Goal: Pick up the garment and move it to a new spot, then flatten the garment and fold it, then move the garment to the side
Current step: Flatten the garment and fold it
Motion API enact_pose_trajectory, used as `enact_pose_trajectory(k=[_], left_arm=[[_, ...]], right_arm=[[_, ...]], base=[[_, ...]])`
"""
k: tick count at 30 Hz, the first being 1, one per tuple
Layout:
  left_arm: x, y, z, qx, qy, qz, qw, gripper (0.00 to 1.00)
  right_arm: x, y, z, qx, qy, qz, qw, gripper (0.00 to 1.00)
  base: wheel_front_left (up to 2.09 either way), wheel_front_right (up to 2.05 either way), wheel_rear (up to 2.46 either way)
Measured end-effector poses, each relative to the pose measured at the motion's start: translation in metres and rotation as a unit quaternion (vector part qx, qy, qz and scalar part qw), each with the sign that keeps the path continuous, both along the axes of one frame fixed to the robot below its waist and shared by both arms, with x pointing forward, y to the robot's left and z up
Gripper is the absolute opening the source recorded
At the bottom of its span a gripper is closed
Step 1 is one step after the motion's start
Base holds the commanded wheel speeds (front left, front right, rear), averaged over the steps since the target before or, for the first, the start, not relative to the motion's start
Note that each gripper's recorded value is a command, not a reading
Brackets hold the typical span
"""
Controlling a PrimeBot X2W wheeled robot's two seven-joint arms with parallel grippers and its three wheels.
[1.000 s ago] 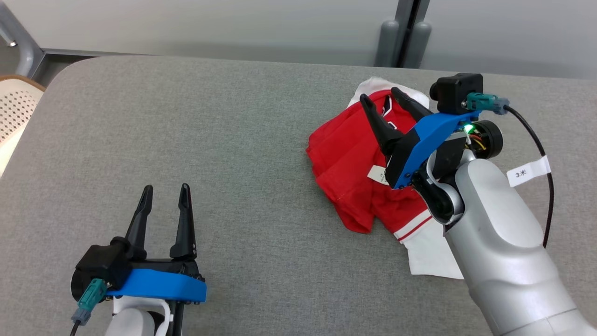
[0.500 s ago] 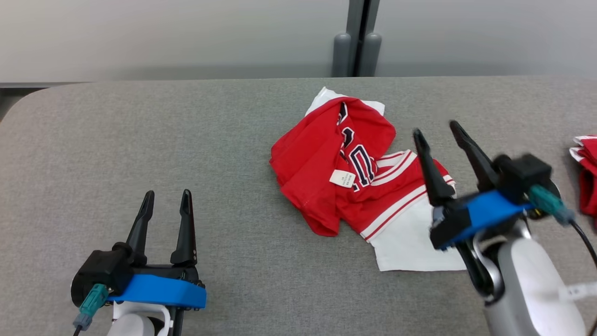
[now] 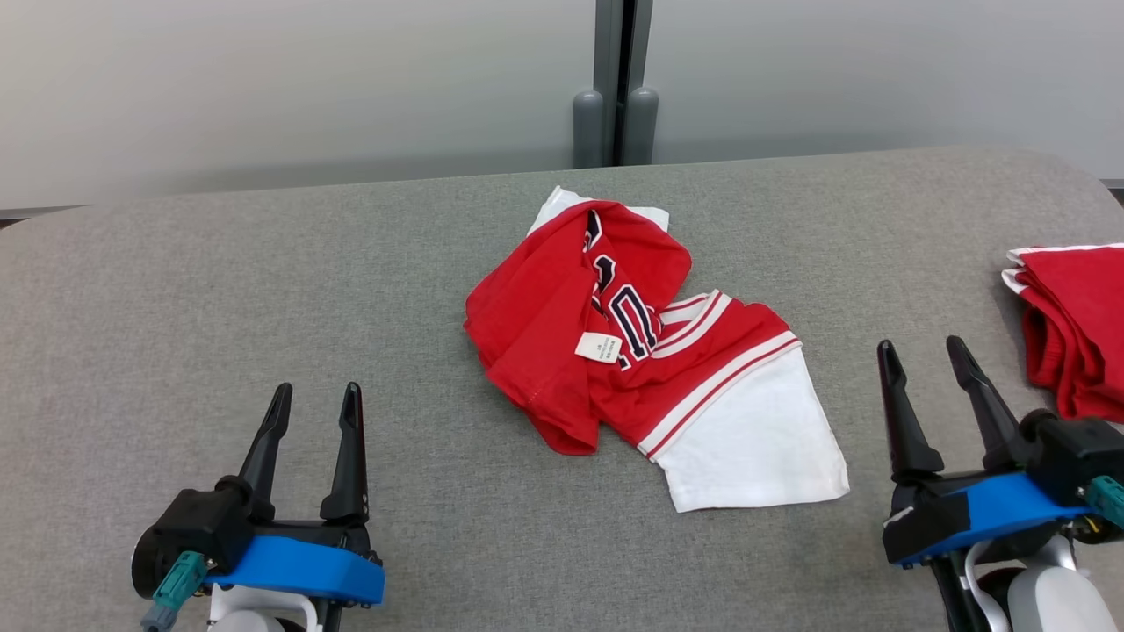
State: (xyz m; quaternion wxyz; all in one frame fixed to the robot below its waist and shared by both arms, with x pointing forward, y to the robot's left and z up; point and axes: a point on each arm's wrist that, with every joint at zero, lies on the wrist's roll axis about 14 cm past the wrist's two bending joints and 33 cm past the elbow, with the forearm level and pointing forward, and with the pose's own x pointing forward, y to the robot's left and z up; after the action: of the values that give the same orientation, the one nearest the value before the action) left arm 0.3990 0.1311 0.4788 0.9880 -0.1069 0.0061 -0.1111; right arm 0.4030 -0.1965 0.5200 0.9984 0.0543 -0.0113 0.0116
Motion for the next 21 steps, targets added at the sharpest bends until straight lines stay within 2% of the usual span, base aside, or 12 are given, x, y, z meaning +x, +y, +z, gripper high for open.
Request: enact_pose_trajectory(k=[5,11,15,21], left_arm=[[0.001,-0.003,-0.004,0.0,0.006,-0.006,1.0,1.0],[0.0,-0.007,-0.016,-0.003,0.025,-0.011,1.0,1.0],[-0.006,-0.053,-0.038,-0.026,0.083,-0.075,0.993,1.0],[-0.018,-0.115,-0.063,-0.047,0.181,-0.169,0.968,1.0]], right_arm=[[-0.007,-0.011,-0.004,0.004,0.004,-0.017,1.0,1.0],[-0.005,-0.006,-0.013,0.012,0.022,-0.009,1.0,1.0],[-0.004,-0.001,-0.02,0.018,0.032,-0.004,0.999,1.0],[-0.002,0.005,-0.03,0.024,0.048,0.005,0.999,1.0]], base=[[0.0,0.0,0.0],[0.0,0.0,0.0],[0.0,0.0,0.0],[0.0,0.0,0.0]])
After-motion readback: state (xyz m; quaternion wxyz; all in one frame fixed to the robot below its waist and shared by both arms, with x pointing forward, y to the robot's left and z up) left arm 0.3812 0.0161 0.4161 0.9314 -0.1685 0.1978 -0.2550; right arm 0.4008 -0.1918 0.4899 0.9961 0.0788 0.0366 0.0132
